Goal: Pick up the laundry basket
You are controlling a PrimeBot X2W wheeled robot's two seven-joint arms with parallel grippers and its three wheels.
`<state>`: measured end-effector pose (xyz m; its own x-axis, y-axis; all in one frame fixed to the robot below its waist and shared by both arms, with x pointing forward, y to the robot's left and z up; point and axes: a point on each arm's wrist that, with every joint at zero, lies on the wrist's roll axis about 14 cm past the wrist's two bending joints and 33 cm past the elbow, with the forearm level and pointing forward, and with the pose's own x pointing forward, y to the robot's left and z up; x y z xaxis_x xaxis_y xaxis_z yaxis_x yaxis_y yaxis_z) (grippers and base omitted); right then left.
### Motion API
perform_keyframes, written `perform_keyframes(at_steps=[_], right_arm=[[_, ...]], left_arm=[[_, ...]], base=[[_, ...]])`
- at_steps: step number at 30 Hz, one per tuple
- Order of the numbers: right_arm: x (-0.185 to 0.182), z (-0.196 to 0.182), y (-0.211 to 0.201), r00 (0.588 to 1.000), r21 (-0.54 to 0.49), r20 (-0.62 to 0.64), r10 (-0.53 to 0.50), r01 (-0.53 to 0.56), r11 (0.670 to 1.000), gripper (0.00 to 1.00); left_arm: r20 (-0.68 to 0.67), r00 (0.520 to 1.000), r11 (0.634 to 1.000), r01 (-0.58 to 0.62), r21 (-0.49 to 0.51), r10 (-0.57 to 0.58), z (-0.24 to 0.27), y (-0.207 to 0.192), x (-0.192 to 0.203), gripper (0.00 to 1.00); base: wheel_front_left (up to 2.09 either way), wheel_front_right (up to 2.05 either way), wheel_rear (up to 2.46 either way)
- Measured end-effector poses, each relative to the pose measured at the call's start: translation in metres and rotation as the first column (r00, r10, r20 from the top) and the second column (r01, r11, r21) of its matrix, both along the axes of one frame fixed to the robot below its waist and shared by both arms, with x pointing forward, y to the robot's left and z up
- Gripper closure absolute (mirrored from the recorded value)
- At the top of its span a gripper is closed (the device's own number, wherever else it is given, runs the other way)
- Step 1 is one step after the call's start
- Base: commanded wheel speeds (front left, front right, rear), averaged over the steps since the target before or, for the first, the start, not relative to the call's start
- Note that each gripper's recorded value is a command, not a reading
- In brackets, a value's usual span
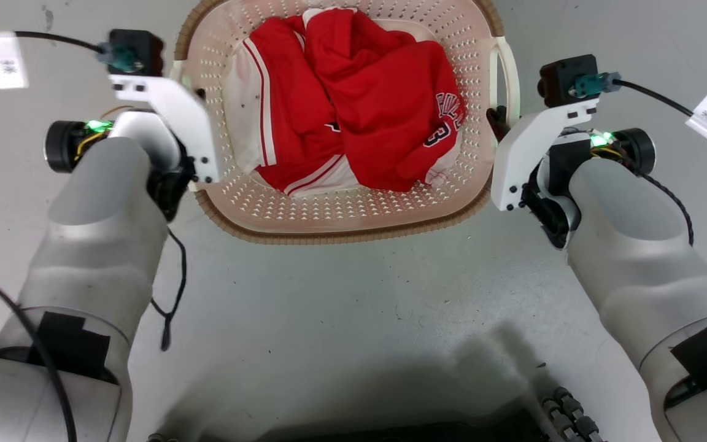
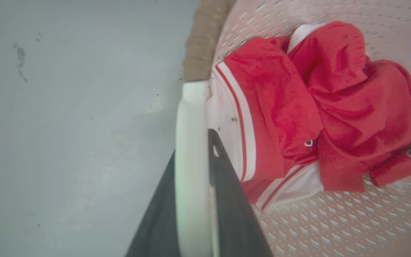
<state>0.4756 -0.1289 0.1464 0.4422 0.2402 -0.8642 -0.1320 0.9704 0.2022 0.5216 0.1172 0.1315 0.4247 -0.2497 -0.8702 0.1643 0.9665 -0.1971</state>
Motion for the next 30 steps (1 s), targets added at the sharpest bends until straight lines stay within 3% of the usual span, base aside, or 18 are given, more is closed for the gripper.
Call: perform_keyframes(at_steps=[18,29,30], right_arm=[[-0.006,0.025,-0.002,0.998,-0.006,-0.061,0.031,-0.032,0.999,1.00],[-0.009,0.088,-0.005,0.996,-0.007,-0.071,0.049,-0.050,0.999,1.00],[-0.012,0.114,-0.007,0.997,-0.008,-0.058,0.051,-0.051,0.999,1.00]], left_arm=[[-0.063,0.998,1.000,0.018,-0.010,-0.019,0.033,-0.008,-0.006,1.00],[-0.085,0.996,1.000,0.010,-0.026,-0.012,0.100,-0.012,-0.020,1.00],[-0.090,0.996,0.999,0.007,-0.031,-0.010,0.127,-0.012,-0.029,1.00]], base=[[0.00,0.00,0.00],[0.00,0.00,0.00],[0.00,0.00,0.00]])
